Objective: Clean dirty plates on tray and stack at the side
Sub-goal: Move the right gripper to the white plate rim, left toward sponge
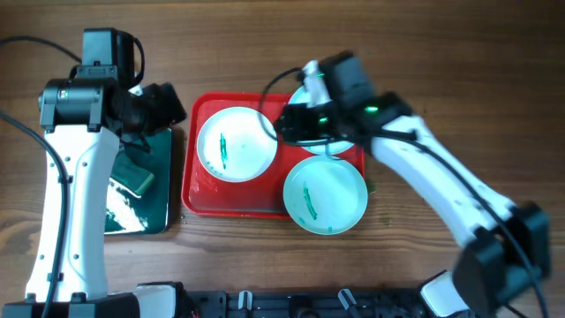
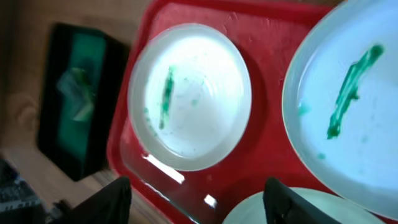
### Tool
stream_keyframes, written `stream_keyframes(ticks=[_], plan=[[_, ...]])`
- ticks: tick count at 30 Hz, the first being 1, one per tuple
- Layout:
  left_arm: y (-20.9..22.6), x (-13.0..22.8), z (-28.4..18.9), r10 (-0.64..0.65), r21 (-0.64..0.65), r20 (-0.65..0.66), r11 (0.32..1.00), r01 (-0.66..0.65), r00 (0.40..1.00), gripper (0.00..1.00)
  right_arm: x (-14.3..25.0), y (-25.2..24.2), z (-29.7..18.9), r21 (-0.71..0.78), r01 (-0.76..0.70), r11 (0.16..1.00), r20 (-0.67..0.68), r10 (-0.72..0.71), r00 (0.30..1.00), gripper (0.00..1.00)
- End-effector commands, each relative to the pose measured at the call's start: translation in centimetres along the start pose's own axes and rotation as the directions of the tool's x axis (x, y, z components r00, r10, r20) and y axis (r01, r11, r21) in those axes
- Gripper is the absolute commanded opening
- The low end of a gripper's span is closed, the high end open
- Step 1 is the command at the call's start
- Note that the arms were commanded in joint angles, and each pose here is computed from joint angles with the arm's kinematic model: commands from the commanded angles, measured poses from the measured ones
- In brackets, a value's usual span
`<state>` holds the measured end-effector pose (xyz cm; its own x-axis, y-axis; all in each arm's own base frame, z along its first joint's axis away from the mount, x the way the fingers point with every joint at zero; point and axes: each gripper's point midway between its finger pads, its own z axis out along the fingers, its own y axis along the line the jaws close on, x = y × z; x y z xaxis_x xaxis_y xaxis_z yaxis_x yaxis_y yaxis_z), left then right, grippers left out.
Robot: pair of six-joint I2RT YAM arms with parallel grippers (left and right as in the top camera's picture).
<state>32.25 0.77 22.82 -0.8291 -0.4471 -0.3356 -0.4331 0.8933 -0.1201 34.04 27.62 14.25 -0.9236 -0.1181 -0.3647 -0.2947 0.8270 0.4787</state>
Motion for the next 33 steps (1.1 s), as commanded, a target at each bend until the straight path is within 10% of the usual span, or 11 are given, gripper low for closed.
stream_keyframes(ticks=[1,6,14,26,33], plan=[[3.2,-2.4,-0.3,-0.176,-0.092,0.096,0.978,0.185,0.980,0.93,-1.5,-0.4,3.3,0.134,-0.020,0.991,-0.007,0.021,1.000,0.62],[6.2,-3.8,2.1,-0.271,-0.148,0.076,0.949,0.280,0.960,0.98,0.0,-3.2,9.1,0.284,-0.055,0.957,-0.087,0.083,0.993,0.41],[6.2,-4.2,5.5,-0.273,-0.185,0.021,0.944,0.272,0.962,0.98,1.2,-4.5,12.3,0.313,-0.074,0.947,-0.112,0.114,0.987,0.40],[6.2,-4.1,5.9,-0.273,-0.192,0.009,0.944,0.269,0.962,0.98,2.8,-5.2,15.5,0.334,-0.094,0.938,-0.131,0.145,0.981,0.09],[7.2,-1.0,8.3,-0.279,-0.249,-0.076,0.935,0.253,0.957,0.84,3.0,-5.4,15.5,0.341,-0.088,0.936,-0.138,0.143,0.980,0.04]])
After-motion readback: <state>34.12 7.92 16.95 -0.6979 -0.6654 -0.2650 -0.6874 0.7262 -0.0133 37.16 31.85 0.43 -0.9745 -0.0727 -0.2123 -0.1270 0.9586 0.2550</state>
